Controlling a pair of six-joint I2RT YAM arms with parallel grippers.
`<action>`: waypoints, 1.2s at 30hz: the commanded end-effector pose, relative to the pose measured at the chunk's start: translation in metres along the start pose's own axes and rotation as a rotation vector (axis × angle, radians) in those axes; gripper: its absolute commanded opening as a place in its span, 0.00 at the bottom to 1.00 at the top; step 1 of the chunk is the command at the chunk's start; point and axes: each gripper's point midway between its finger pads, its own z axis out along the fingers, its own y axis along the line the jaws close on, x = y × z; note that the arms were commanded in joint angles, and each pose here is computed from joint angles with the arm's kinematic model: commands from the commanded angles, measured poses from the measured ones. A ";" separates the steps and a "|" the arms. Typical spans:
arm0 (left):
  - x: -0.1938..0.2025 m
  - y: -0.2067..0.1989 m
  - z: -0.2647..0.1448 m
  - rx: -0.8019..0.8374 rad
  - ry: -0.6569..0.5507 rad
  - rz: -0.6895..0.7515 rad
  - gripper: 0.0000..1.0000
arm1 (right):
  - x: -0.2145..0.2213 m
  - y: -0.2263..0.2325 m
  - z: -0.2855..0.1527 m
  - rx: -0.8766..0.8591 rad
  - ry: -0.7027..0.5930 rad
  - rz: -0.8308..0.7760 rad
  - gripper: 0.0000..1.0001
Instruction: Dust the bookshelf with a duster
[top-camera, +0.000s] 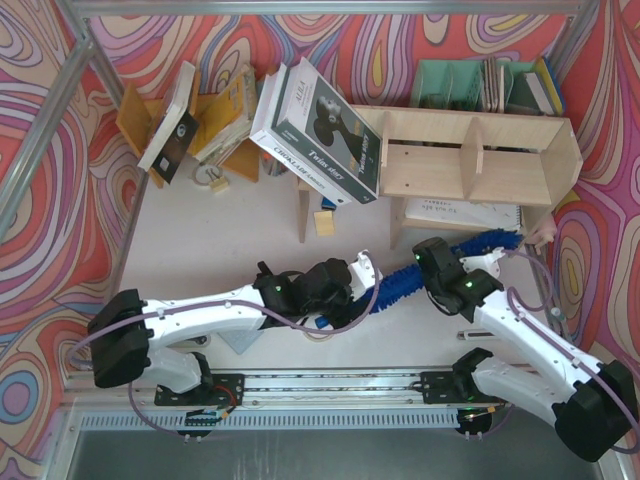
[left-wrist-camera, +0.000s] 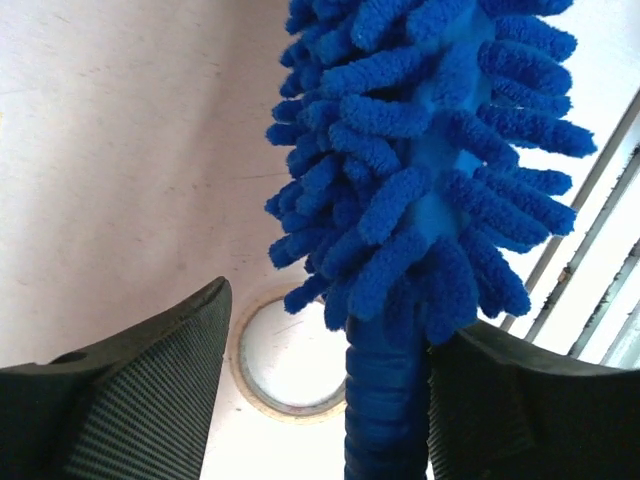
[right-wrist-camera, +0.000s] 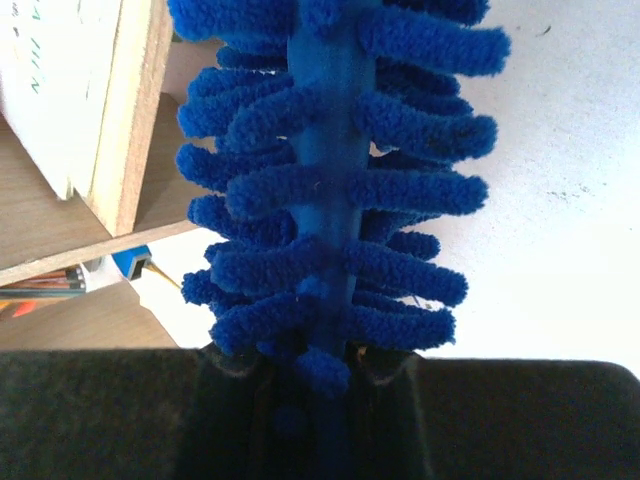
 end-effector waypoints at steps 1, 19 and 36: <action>0.013 -0.011 0.012 0.071 0.095 -0.001 0.62 | -0.007 0.024 -0.016 -0.069 0.010 0.042 0.00; 0.018 -0.016 0.025 0.081 0.130 -0.034 0.03 | -0.014 0.029 -0.023 -0.104 0.002 0.077 0.00; 0.026 -0.016 0.029 0.085 0.159 -0.048 0.42 | -0.020 0.039 -0.032 -0.155 0.006 0.116 0.00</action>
